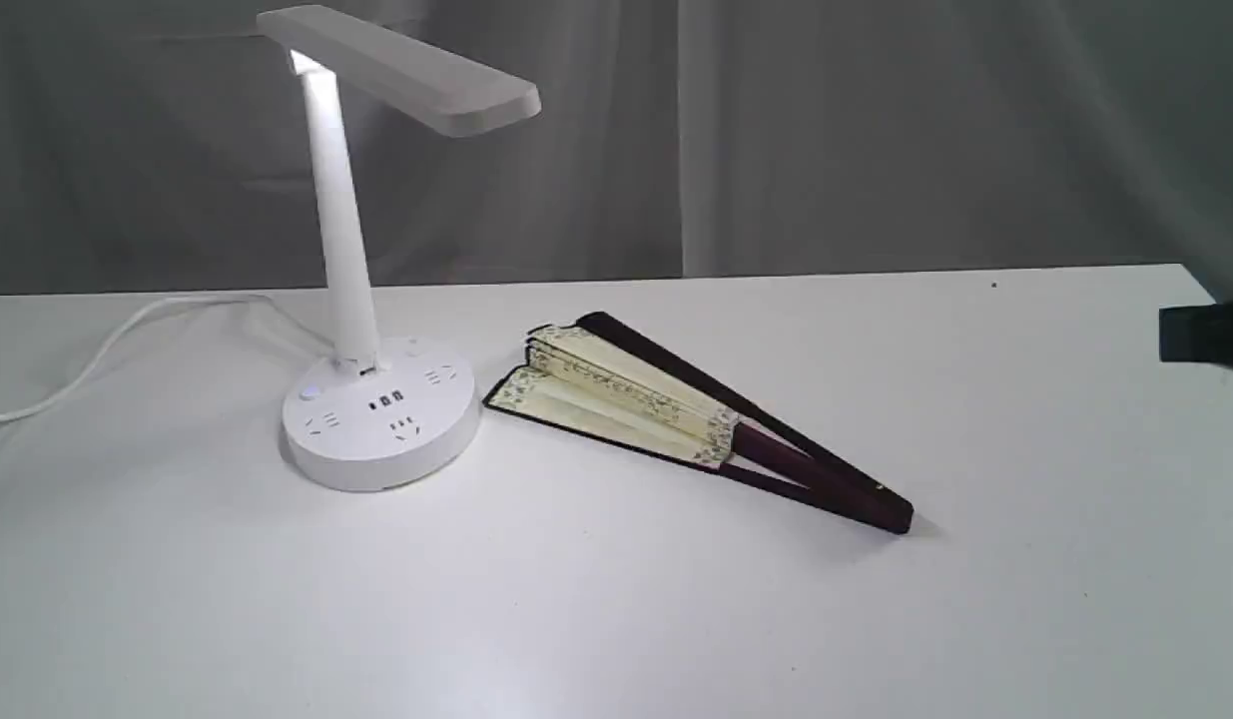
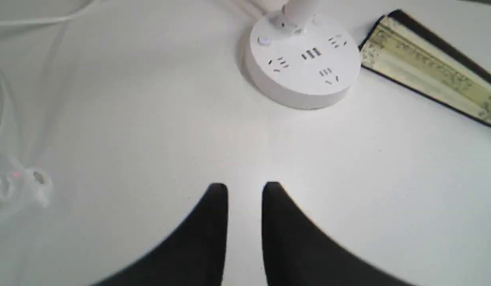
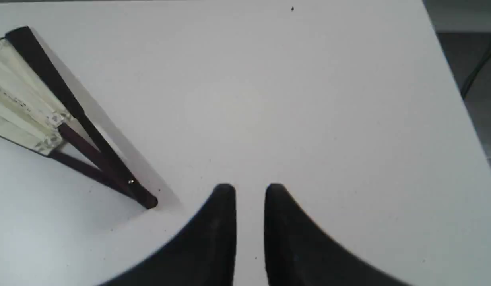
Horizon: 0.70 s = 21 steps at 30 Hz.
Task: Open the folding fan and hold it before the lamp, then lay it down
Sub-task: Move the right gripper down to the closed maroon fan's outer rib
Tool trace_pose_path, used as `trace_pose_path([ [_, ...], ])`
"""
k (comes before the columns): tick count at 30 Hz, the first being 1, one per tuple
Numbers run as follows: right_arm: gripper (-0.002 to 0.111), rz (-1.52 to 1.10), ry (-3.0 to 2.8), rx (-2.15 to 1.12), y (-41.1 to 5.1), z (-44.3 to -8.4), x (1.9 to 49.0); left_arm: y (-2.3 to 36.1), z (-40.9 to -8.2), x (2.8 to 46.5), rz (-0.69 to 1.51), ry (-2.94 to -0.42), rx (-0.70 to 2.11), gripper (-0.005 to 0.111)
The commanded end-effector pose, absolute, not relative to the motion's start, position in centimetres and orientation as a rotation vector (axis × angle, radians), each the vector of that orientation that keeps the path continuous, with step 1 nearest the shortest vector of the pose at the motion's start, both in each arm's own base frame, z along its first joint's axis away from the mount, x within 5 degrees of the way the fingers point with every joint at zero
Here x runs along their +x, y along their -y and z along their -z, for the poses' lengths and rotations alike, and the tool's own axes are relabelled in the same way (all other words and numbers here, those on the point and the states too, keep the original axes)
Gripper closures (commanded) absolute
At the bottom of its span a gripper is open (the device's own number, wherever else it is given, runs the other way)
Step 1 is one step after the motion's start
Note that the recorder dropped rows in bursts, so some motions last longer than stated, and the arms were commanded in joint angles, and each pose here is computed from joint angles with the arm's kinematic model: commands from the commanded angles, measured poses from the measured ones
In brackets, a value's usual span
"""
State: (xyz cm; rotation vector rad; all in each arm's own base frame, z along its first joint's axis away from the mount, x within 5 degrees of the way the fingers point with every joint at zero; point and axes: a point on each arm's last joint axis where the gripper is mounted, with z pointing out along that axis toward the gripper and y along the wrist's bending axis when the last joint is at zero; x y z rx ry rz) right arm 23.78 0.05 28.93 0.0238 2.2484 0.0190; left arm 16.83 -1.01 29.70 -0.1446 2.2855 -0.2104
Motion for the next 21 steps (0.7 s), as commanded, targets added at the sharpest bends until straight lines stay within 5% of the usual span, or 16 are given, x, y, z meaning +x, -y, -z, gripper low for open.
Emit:
trace_pose_path([
  [1,0.093,-0.081,-2.299,0.076,-0.3,-27.8,24.7,1.1,-29.0,18.9,0.207,-2.32,-0.138,0.089],
  [13,0.093,-0.191,-2.44,-0.044,-1.4,-24.5,26.2,1.2,-26.3,24.1,0.171,-2.472,-0.079,0.089],
  [21,0.075,-0.303,-2.457,-0.047,-2.1,-23.5,26.9,1.6,-24.9,26.2,0.174,-2.546,-0.055,0.091],
])
